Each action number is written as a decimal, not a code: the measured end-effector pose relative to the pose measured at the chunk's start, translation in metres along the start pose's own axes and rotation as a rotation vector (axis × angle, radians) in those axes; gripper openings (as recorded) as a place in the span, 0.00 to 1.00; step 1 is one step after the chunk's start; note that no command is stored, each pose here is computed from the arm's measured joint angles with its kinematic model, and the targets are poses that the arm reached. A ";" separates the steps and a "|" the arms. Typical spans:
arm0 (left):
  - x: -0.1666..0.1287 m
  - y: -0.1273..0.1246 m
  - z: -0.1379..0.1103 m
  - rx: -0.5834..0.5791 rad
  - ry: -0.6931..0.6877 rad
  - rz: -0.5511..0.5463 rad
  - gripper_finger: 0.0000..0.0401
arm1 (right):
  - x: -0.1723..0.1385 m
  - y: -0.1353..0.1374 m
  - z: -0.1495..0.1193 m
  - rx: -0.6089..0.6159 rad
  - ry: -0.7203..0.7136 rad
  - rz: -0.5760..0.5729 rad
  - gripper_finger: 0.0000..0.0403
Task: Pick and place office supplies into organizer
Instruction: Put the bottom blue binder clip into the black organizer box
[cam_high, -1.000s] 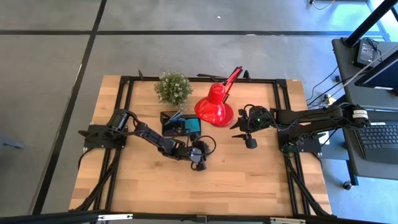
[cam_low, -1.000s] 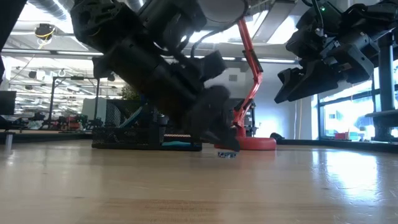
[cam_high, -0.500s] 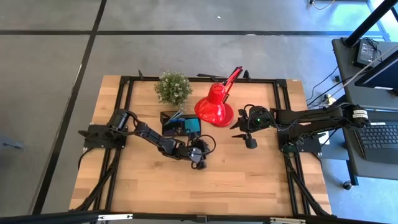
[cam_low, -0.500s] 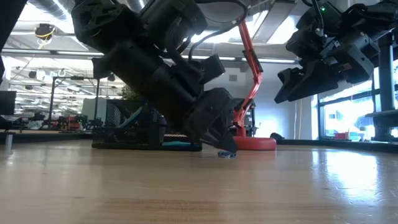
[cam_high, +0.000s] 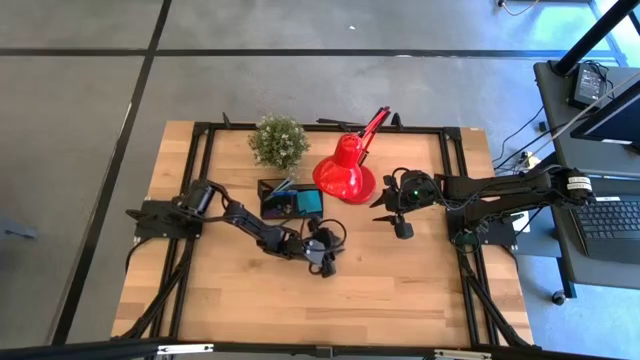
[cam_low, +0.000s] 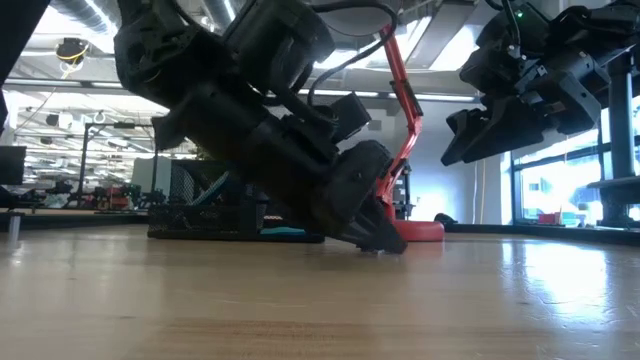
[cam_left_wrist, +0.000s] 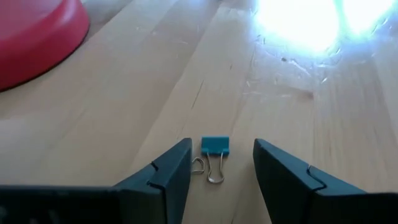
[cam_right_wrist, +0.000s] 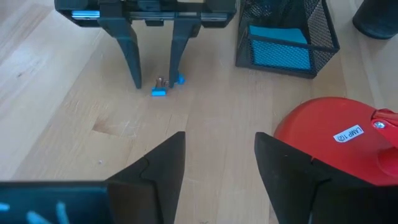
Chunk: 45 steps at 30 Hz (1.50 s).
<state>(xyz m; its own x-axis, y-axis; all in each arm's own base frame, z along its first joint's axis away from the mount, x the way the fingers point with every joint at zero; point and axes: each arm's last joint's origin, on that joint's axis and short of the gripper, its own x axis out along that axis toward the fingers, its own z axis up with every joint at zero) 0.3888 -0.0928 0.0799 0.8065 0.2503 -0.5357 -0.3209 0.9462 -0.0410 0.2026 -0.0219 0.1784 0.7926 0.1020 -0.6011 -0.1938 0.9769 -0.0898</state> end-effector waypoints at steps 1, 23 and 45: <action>0.002 0.000 -0.001 -0.004 -0.005 -0.005 0.41 | 0.000 0.000 0.000 0.000 0.000 0.000 0.48; 0.008 0.007 0.001 0.126 0.001 -0.074 0.41 | 0.000 0.000 0.000 0.000 0.000 0.000 0.48; 0.016 0.022 0.005 0.241 0.047 -0.181 0.29 | 0.000 0.000 0.000 0.000 -0.002 -0.001 0.48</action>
<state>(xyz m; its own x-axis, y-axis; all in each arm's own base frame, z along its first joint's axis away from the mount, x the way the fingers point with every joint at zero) 0.3971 -0.0670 0.0743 0.8141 0.0684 -0.5767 -0.0420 0.9974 0.0591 0.2028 -0.0219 0.1785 0.7938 0.1013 -0.5997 -0.1932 0.9770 -0.0906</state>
